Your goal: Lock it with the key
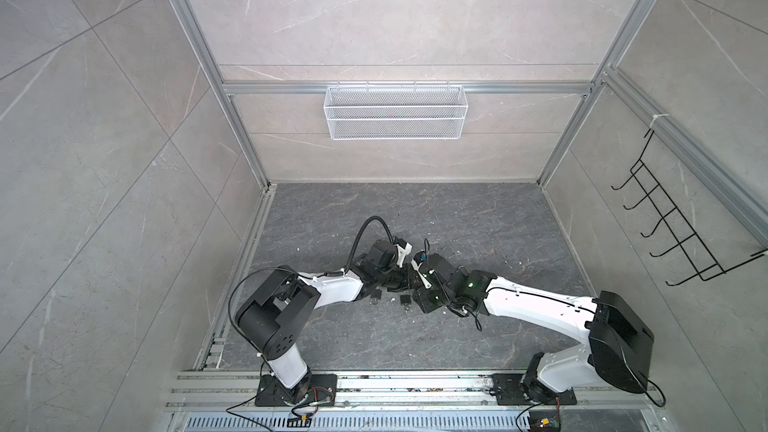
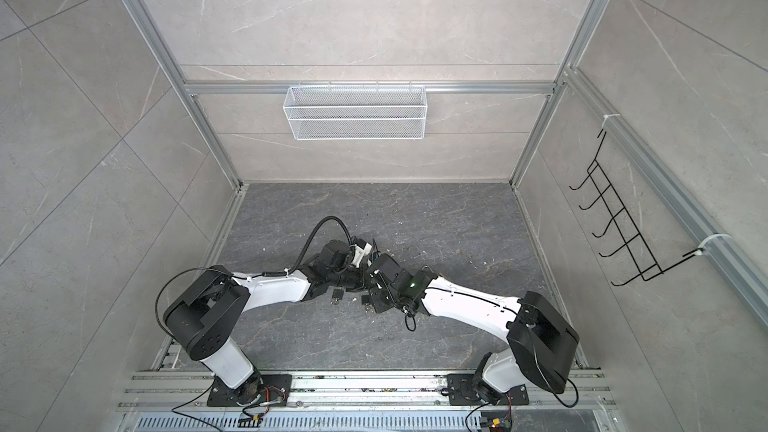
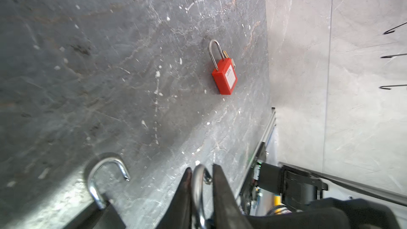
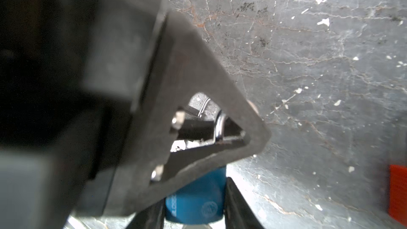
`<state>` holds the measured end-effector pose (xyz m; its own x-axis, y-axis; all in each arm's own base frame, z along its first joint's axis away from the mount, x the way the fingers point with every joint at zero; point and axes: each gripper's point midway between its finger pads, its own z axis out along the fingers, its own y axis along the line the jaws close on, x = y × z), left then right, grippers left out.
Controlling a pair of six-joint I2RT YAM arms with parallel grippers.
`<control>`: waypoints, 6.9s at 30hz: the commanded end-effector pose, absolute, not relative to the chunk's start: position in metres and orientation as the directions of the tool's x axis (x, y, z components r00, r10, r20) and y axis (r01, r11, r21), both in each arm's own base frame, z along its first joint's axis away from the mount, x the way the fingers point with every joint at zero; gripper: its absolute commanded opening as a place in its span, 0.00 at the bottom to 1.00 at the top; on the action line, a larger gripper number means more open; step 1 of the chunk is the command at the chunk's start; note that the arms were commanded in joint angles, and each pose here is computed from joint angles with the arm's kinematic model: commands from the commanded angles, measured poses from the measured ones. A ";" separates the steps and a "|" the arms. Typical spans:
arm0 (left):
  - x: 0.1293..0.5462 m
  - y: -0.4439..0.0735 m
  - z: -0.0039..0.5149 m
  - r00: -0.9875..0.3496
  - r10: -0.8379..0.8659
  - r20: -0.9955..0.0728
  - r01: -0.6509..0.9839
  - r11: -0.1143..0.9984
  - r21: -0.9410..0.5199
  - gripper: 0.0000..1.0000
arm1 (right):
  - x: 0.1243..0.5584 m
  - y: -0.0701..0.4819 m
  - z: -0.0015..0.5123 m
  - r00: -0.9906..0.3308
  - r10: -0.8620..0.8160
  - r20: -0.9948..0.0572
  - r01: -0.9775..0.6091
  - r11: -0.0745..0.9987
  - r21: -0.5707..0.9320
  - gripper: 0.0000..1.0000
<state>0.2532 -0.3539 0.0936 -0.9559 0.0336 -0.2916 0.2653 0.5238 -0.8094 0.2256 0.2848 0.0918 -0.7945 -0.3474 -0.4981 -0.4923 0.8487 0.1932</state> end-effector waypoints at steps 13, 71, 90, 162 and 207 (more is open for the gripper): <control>0.271 -0.349 0.119 -0.929 -0.077 -0.361 0.265 0.541 -0.798 0.00 | 0.238 0.283 0.134 -0.722 -0.279 -0.633 -0.497 0.845 0.195 0.46; 0.281 -0.349 0.300 -0.874 -0.391 -0.290 0.267 0.114 -0.957 0.00 | 0.271 0.278 0.246 -0.284 -0.115 -0.952 -0.666 0.738 0.110 0.00; 0.273 -0.286 0.255 -0.547 -0.009 -0.837 0.651 0.624 -0.432 0.77 | 0.238 0.256 0.241 -0.785 -0.017 -0.619 -0.551 0.477 0.685 0.00; 0.192 -0.329 0.268 -0.552 0.082 -0.830 0.834 0.061 -0.549 0.00 | 0.216 0.259 0.262 -0.808 -0.063 -0.586 -0.578 0.280 0.766 0.00; 0.155 -0.346 0.279 -0.547 0.145 -0.825 0.817 -0.121 -0.563 0.00 | 0.277 0.275 0.246 -0.787 0.037 -0.616 -0.566 0.352 0.745 0.00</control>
<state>0.2369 -0.3223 0.2314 -0.6251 0.0337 -0.7798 0.7570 0.2694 -0.5953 0.2357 0.2655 0.2208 -0.8846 -0.0649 -0.4618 -0.4583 0.3043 0.8351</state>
